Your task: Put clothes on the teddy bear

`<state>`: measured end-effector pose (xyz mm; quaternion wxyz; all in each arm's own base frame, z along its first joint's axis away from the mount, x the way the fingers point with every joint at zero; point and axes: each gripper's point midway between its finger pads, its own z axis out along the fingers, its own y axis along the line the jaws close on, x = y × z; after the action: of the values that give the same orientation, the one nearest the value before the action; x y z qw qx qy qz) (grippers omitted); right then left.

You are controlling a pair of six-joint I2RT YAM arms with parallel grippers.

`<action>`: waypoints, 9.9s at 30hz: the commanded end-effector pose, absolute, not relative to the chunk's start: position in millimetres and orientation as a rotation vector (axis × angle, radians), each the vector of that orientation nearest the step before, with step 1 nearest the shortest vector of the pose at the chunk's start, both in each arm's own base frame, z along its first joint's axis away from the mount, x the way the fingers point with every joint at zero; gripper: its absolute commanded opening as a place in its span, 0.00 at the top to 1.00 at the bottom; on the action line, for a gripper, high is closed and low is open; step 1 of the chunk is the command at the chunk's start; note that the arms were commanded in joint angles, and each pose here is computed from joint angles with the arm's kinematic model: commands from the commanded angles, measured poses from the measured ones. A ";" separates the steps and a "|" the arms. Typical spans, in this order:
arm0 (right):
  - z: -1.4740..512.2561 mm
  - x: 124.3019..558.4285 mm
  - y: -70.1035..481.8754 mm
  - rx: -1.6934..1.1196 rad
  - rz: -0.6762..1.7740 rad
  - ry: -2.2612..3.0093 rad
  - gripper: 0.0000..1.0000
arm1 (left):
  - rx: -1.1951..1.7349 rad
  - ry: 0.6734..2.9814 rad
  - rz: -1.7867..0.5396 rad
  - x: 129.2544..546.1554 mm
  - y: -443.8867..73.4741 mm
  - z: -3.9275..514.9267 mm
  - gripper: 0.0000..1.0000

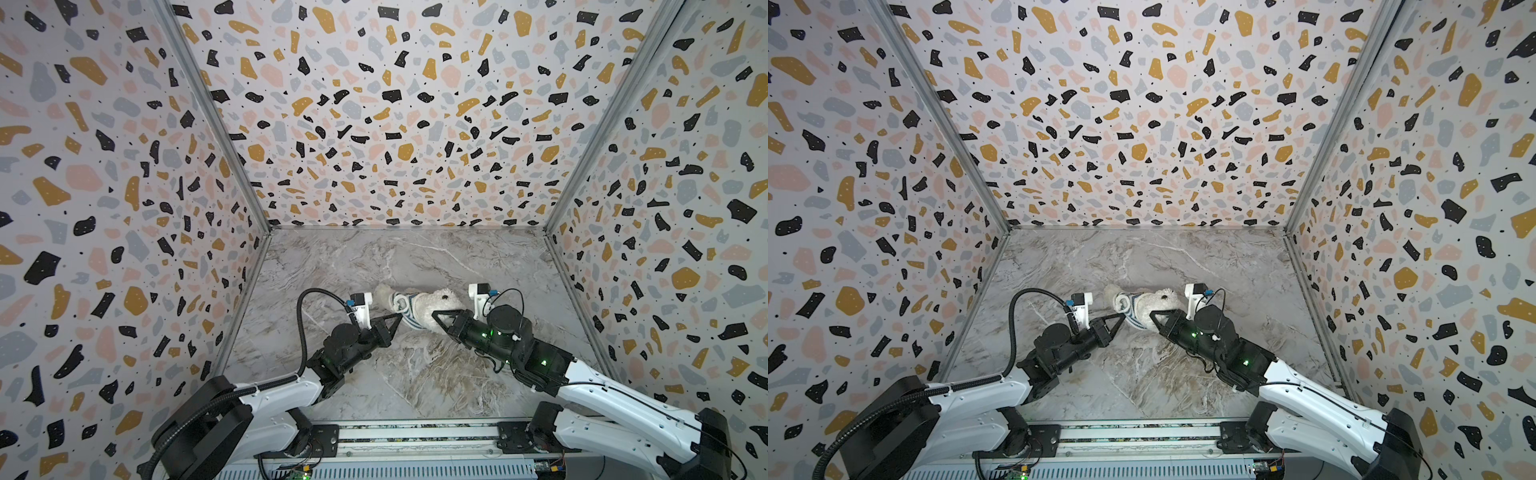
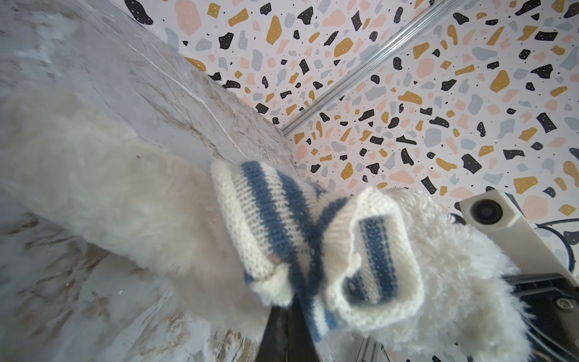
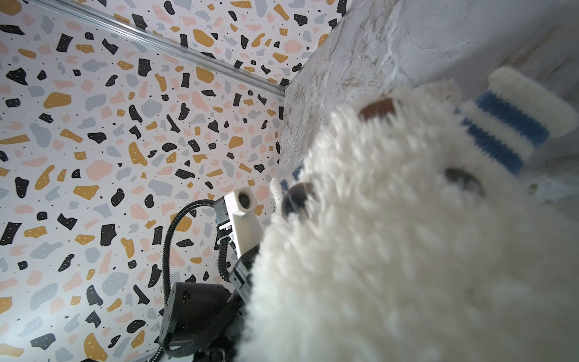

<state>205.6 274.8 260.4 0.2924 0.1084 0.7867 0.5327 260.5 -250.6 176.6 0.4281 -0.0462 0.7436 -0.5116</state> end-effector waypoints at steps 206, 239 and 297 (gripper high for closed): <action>134.3 328.8 222.7 -0.329 0.620 2.307 0.93 | 0.250 2.221 -0.908 407.0 -271.9 128.8 1.00; 102.5 187.9 267.4 -0.538 0.752 2.315 0.92 | 0.318 2.347 -0.677 228.9 -227.6 149.3 0.67; 105.6 205.1 220.5 -0.230 0.698 2.197 1.00 | 0.149 2.393 -0.521 256.4 -176.8 118.6 1.00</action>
<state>197.6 236.1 113.4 0.3929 -0.1135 0.8581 0.3105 250.4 -193.3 124.4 0.3285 0.0782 0.9151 -0.2203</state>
